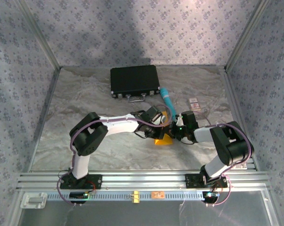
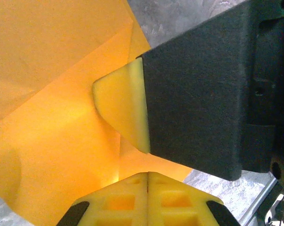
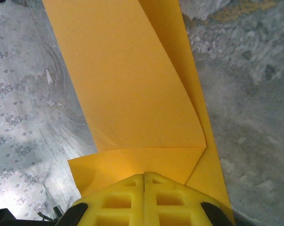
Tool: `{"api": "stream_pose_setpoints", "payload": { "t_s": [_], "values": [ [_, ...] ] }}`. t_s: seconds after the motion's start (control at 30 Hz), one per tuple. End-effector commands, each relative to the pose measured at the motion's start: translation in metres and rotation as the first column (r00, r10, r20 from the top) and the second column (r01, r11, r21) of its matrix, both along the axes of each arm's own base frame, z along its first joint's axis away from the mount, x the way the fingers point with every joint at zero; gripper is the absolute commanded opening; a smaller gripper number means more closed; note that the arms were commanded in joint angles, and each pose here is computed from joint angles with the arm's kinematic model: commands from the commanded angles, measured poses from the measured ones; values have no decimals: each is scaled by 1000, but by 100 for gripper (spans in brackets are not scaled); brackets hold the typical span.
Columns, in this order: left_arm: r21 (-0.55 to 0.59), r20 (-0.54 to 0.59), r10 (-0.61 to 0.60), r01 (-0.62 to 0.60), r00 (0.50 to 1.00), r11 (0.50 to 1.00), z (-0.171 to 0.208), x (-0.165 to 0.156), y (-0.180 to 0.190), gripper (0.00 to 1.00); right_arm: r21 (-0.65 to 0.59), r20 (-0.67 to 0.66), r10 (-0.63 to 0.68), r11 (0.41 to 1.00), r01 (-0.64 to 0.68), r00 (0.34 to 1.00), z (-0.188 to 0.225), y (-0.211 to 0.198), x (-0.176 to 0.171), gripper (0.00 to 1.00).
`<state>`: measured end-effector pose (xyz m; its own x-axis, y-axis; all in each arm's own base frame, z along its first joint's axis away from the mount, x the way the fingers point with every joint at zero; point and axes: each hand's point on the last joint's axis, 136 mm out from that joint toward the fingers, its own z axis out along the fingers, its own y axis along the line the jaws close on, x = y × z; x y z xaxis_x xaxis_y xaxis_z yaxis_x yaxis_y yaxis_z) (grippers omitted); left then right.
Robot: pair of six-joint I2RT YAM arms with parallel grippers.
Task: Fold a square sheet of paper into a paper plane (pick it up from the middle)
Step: Fold the triangle a second time at the center of the table.
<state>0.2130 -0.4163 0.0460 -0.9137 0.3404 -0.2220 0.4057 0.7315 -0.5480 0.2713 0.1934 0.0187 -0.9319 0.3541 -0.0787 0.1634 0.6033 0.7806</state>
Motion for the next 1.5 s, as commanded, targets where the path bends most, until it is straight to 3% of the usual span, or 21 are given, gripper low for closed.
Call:
{"api": "stream_pose_setpoints", "payload": {
  "t_s": [0.0, 0.8, 1.47],
  "values": [
    [44, -29, -13, 14, 1000, 999, -14, -5, 9, 7, -99, -110, -43, 995, 33, 993, -29, -18, -21, 0],
    [144, -85, -71, 83, 994, 986, -46, -43, 48, 7, -114, -124, -48, 993, 34, 991, -31, -23, -25, 0],
    [130, -113, -88, 102, 990, 986, -44, -69, 64, 9, -111, -121, -43, 993, 29, 992, -31, -23, -25, 0]
  ]
}}
